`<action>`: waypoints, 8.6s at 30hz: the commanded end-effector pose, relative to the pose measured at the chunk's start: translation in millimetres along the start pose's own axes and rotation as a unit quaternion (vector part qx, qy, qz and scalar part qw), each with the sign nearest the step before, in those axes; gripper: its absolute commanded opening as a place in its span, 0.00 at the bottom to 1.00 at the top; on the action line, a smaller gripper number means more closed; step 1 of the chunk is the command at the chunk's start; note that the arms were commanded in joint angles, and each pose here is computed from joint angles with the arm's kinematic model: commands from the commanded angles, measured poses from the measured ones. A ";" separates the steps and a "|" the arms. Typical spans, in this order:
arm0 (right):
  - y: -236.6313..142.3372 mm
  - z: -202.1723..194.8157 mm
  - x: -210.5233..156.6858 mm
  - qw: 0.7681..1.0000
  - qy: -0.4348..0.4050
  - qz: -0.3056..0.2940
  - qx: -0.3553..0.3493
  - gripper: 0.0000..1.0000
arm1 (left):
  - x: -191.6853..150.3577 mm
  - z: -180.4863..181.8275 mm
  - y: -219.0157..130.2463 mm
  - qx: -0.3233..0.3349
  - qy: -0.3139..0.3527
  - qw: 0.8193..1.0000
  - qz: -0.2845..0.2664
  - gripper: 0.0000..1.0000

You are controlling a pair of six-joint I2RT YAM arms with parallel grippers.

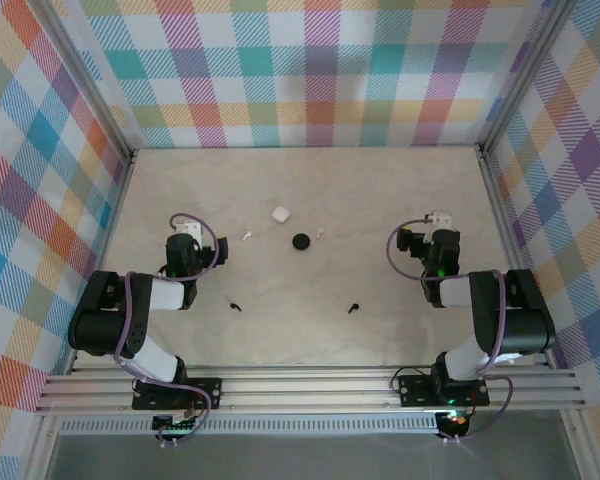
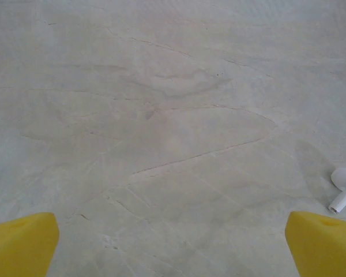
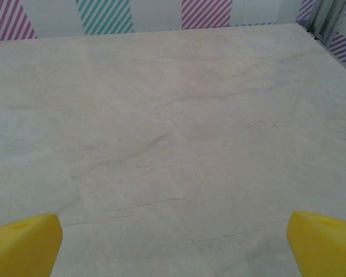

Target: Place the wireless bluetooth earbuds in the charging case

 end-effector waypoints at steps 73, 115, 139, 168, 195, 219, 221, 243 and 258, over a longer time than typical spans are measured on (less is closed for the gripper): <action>5.3 205.2 65.0 0.902 -0.089 0.392 0.155 0.88 | 43.4 -36.0 -99.3 -0.068 -0.160 0.957 0.232 1.00; 49.6 329.9 5.8 0.863 -0.090 0.497 0.031 0.73 | 24.2 -60.1 -113.7 -0.121 -0.123 0.946 0.275 0.96; 13.9 320.1 58.7 0.871 0.043 0.471 0.131 0.47 | 39.7 -77.6 -125.1 -0.290 -0.142 0.939 0.118 0.95; -69.7 297.3 147.4 0.790 0.304 0.445 0.292 0.44 | 86.7 -145.6 -101.2 -0.426 -0.187 0.878 -0.112 0.76; -74.3 291.5 141.7 0.768 0.326 0.455 0.310 0.43 | 98.4 -156.9 -92.8 -0.453 -0.188 0.863 -0.118 0.62; -81.7 286.6 141.3 0.762 0.334 0.445 0.331 0.47 | 98.1 -161.0 -89.0 -0.460 -0.168 0.865 -0.106 0.10; -84.2 287.2 145.8 0.763 0.323 0.437 0.350 0.57 | 97.9 -159.4 -91.0 -0.453 -0.151 0.874 -0.096 0.06; -157.5 189.5 205.9 0.752 0.036 0.201 0.626 0.49 | 169.9 -122.9 -172.1 -0.601 0.000 0.798 -0.033 0.00; -161.5 219.9 214.1 0.672 -0.044 0.185 0.715 0.52 | 179.0 -123.3 -203.0 -0.680 0.103 0.726 -0.002 0.00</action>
Point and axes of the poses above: each hand's point on the last joint's axis, 136 mm out from that joint toward the fingers, its own y axis out along the fingers, its own z axis along the line the jaws close on, x = y × z, the point moved 10 cm from there along -y, back along the fingers, and after that the axes turned 2 degrees about y, right-handed, at the moved point
